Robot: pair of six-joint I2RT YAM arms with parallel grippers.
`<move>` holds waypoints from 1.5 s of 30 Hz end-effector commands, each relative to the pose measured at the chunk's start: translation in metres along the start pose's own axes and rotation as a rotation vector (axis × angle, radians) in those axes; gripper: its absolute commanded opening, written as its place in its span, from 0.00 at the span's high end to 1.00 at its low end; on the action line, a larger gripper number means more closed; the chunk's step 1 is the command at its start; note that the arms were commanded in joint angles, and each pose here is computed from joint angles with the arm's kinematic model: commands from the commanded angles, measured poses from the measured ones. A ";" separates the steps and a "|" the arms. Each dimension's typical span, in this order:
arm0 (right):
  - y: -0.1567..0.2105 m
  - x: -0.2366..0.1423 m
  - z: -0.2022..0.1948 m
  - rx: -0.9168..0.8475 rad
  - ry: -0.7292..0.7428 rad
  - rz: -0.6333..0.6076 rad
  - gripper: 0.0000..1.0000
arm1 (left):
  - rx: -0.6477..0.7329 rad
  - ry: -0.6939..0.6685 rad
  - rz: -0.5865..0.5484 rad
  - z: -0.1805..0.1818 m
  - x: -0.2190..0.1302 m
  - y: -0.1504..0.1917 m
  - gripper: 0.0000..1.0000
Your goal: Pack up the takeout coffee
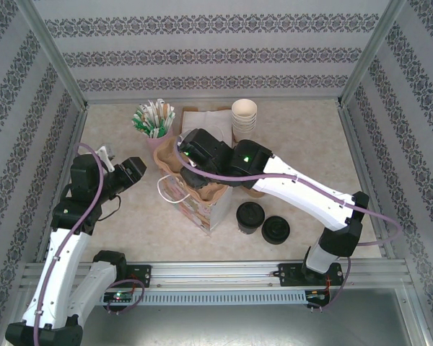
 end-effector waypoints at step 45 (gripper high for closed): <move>0.023 0.035 -0.010 -0.062 0.128 0.070 0.64 | 0.028 0.051 -0.002 -0.015 -0.007 -0.005 0.42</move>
Point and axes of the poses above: each hand's point on the last joint's axis, 136 mm out from that joint toward the fingers, its own x axis out along the fingers, its own z axis along the line the jaws close on, y = z × x, the point moved 2 cm from there along -x, back along the fingers, and after that the axes turned 7 degrees about x, right-handed, at the moved point
